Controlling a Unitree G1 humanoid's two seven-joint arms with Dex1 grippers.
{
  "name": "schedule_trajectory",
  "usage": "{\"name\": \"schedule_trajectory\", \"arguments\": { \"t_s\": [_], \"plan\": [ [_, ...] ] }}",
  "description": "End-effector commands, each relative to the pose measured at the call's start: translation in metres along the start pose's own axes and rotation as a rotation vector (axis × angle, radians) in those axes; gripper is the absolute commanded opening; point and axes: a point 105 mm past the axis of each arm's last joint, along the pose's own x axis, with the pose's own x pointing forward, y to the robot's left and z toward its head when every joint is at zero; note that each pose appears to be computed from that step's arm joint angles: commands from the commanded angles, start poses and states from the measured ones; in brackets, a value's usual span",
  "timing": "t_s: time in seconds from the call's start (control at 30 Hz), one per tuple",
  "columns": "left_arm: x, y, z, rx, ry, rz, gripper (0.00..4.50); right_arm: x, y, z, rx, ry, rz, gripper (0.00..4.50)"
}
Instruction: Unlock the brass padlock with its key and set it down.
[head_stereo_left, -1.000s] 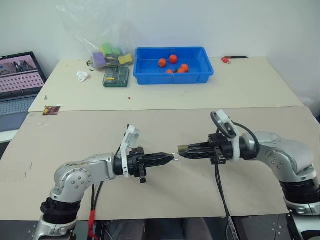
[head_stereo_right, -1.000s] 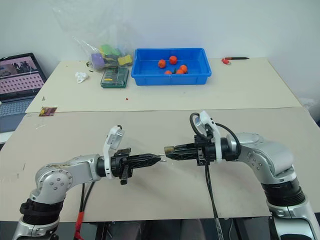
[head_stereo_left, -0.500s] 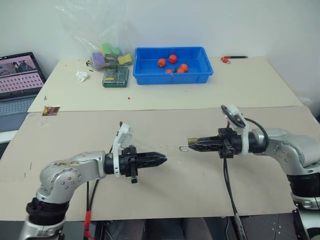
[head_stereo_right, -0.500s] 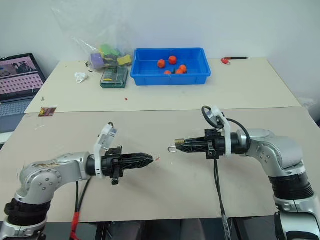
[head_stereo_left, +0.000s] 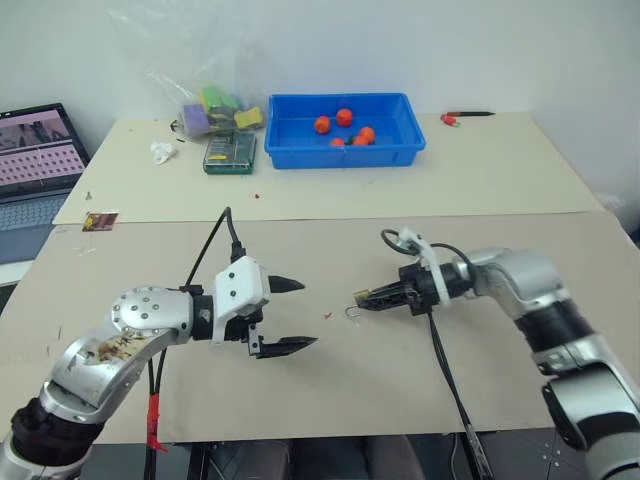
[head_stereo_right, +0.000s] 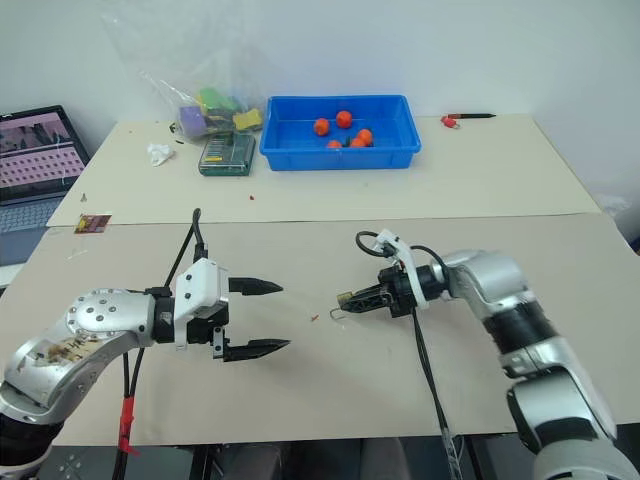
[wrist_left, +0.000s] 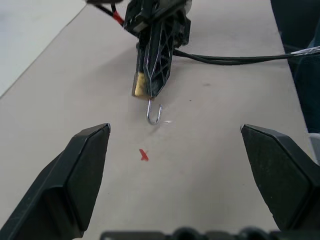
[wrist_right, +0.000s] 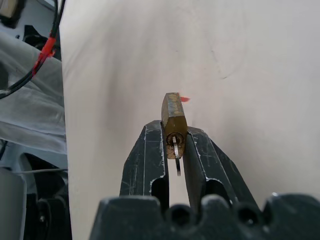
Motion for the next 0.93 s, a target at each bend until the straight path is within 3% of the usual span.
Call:
{"name": "schedule_trajectory", "arguments": {
  "t_s": [0.03,0.07,0.13,0.27,0.4,0.47,0.67,0.73,0.93],
  "plan": [
    [0.005,-0.008,0.009,0.041,-0.035,0.016,4.48,0.0,-0.006,0.011,0.042,-0.009,0.018,0.16],
    [0.005,-0.009,0.008,0.041,-0.034,0.021,4.48,0.001,-0.007,0.012,0.064,-0.014,0.021,0.16],
    [0.007,-0.009,0.008,0.034,-0.04,0.03,4.5,-0.002,-0.014,0.012,0.082,-0.015,0.006,1.1],
    [0.008,-0.008,0.008,0.011,-0.057,0.055,4.5,-0.02,-0.029,0.011,0.106,-0.025,-0.061,2.31],
    [0.007,-0.001,0.013,-0.054,-0.118,0.087,4.5,-0.063,-0.04,0.008,0.069,-0.061,-0.144,3.77],
    [0.005,0.007,0.014,-0.112,-0.134,0.1,4.5,-0.098,-0.037,0.001,-0.059,-0.026,-0.196,4.41],
    [-0.003,0.026,0.02,-0.128,-0.141,0.123,4.5,-0.138,0.002,0.002,-0.398,0.02,-0.207,4.47],
    [-0.007,0.037,0.021,-0.086,-0.128,0.159,4.5,-0.138,0.016,0.008,-0.519,0.013,-0.243,4.47],
    [-0.011,0.051,0.009,-0.057,-0.047,0.155,4.5,-0.116,0.057,0.025,-0.622,-0.105,-0.241,4.47]
  ]
}}
